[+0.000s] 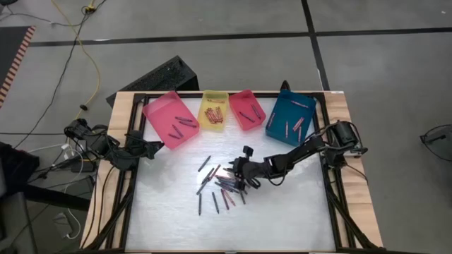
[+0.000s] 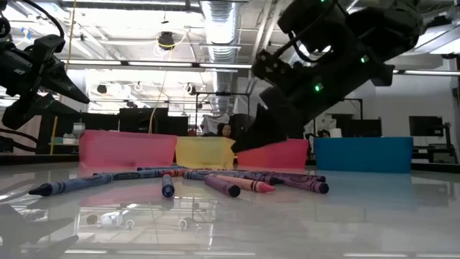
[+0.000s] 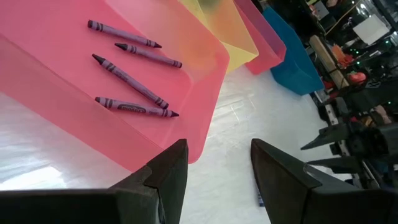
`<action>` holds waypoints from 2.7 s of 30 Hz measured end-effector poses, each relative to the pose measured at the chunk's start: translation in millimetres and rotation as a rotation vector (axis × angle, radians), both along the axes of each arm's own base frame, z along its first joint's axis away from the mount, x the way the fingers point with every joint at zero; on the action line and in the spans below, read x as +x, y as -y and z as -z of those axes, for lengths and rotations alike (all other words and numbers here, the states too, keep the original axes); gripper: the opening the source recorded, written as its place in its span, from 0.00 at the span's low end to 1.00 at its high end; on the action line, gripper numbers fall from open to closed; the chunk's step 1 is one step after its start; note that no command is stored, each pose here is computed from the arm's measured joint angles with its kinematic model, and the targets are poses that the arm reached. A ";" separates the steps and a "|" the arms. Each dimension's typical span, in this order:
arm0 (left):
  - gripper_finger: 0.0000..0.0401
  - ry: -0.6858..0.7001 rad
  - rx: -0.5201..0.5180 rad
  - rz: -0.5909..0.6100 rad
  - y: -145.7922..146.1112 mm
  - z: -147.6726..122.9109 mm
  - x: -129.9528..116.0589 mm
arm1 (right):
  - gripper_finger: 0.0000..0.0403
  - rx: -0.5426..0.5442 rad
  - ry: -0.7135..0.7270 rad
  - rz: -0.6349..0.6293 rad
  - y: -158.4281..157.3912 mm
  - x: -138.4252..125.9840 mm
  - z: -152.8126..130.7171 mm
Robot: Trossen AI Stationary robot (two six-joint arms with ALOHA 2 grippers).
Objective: Sort crayons
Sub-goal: Put the red crayon into the yellow bin
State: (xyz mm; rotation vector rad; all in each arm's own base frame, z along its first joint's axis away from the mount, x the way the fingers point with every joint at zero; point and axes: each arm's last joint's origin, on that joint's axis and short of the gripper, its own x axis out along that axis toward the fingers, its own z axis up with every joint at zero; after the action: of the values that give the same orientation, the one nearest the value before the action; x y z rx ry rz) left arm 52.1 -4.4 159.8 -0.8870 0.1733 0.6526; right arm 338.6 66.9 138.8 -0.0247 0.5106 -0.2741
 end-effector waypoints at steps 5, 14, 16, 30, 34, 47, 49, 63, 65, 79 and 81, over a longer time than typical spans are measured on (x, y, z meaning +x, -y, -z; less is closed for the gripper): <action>0.41 0.000 0.000 0.000 0.0 0.0 0.0 | 0.27 0.028 -0.016 -0.025 -8.7 2.7 18.4; 0.41 0.000 0.001 0.001 0.0 0.0 0.0 | 0.27 0.053 -0.024 0.000 -7.3 3.7 26.8; 0.41 0.000 0.001 0.001 0.0 0.0 0.0 | 0.27 0.052 -0.029 0.005 -5.7 3.8 27.1; 0.41 -0.001 0.025 -0.008 -0.5 -0.3 -0.1 | 0.08 0.052 -0.102 0.039 -2.0 0.1 33.8; 0.41 0.004 0.023 -0.015 -0.6 -0.5 -0.2 | 0.02 0.050 -0.106 0.040 -1.9 -0.2 34.3; 0.41 0.004 0.022 -0.015 -0.6 -0.5 -0.2 | 0.02 0.055 -0.077 0.043 -1.8 0.6 30.5; 0.41 0.004 0.023 -0.015 -0.6 -0.4 -0.2 | 0.02 0.057 -0.067 0.046 -0.6 1.4 29.7; 0.41 0.004 0.021 -0.014 -0.6 -0.4 -0.1 | 0.02 0.035 0.005 0.083 17.1 18.0 13.2; 0.41 0.004 0.021 -0.014 -0.6 -0.4 -0.1 | 0.02 0.024 0.018 0.085 20.9 22.9 8.2; 0.41 0.002 0.024 -0.010 -0.4 -0.5 0.0 | 0.02 -0.107 0.170 0.134 65.6 67.4 -53.1; 0.41 -0.001 0.027 -0.007 -0.4 -0.4 0.0 | 0.02 -0.143 0.201 0.147 76.3 74.3 -67.9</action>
State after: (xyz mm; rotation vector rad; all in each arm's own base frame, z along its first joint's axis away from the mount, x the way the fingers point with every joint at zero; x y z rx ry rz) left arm 52.1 -4.0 160.2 -0.8618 0.1615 0.6605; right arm 412.9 -9.4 206.7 -0.0980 0.2921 -0.4520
